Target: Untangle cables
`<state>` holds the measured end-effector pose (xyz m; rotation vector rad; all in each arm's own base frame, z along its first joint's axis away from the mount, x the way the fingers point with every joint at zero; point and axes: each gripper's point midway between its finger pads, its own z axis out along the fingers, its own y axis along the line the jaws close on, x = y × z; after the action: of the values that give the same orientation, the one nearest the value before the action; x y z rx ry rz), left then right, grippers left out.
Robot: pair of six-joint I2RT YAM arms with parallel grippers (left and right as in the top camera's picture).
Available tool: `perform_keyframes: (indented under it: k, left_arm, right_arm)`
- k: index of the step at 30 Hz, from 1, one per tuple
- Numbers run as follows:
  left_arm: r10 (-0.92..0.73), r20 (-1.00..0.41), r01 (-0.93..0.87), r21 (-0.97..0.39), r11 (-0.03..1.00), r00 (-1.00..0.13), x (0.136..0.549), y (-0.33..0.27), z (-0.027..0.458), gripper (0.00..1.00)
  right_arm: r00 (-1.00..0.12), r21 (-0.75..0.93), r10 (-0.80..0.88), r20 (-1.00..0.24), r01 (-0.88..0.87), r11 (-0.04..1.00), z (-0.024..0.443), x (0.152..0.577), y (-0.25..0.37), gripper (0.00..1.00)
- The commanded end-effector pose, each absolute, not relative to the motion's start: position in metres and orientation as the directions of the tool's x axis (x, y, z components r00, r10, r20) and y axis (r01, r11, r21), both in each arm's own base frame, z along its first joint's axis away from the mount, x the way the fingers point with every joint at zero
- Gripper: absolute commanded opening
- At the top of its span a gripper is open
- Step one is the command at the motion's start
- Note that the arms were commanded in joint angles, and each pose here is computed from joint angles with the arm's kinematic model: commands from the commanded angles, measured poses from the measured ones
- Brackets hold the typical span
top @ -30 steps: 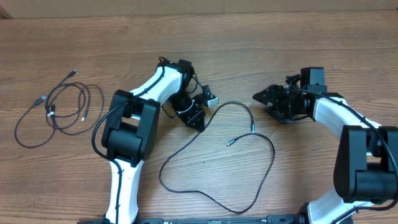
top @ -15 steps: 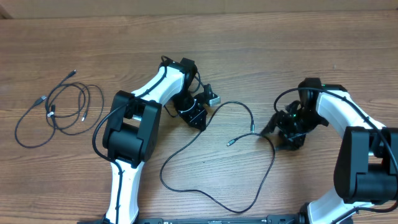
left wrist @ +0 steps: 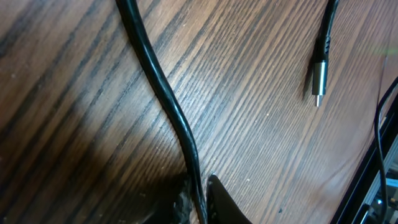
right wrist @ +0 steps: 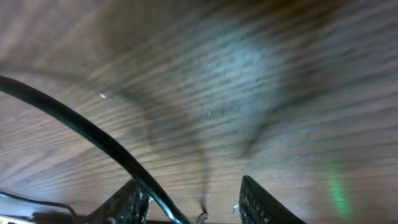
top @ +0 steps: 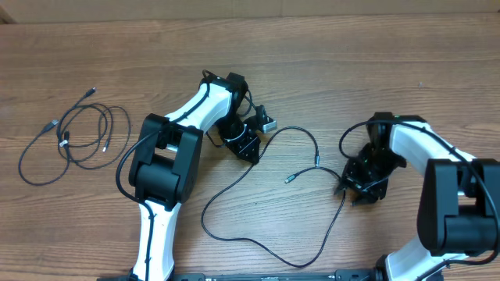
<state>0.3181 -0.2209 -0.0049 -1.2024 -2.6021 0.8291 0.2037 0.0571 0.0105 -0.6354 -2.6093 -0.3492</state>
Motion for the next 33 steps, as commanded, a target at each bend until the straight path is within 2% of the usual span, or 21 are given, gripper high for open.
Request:
perform_keyframes:
  k: [1,2,3,12,19,24,33]
  left_arm:
    - [0.776,0.067,0.711,-0.356,0.606,-0.627,0.329,-0.175,-0.059,0.15]
    - [0.776,0.066,0.712,-0.356,0.606,-0.628,0.329,-0.175,-0.059,0.15]
    - [0.776,0.066,0.711,-0.356,0.606,-0.628,0.329,-0.175,-0.059,0.16]
    - [0.776,0.066,0.711,-0.355,0.606,-0.628,0.329,-0.175,-0.059,0.16]
    - [0.776,0.066,0.711,-0.356,0.606,-0.628,0.329,-0.175,-0.059,0.16]
    - [0.776,0.066,0.711,-0.356,0.606,-0.628,0.329,-0.175,-0.059,0.17]
    - [0.776,0.067,0.712,-0.354,0.607,-0.628,0.329,-0.174,-0.059,0.18]
  right_arm:
    - [-0.838,0.158,0.343,0.425,0.442,0.883,0.011,0.208,0.065,0.32]
    - [-0.849,0.167,0.334,0.409,0.430,0.887,0.009,0.211,0.068,0.14]
    - [-0.864,0.184,0.323,0.387,0.415,0.891,0.008,0.217,0.071,0.04]
    - [-0.967,0.441,0.160,0.196,0.233,0.867,0.009,0.264,0.143,0.04]
    - [-0.964,0.496,0.262,0.050,0.252,0.831,0.013,0.308,0.171,0.04]
    - [-0.963,0.546,0.267,-0.042,0.202,0.813,0.021,0.332,0.178,0.04]
    - [-0.962,0.602,0.249,-0.112,0.133,0.787,0.031,0.348,0.188,0.04]
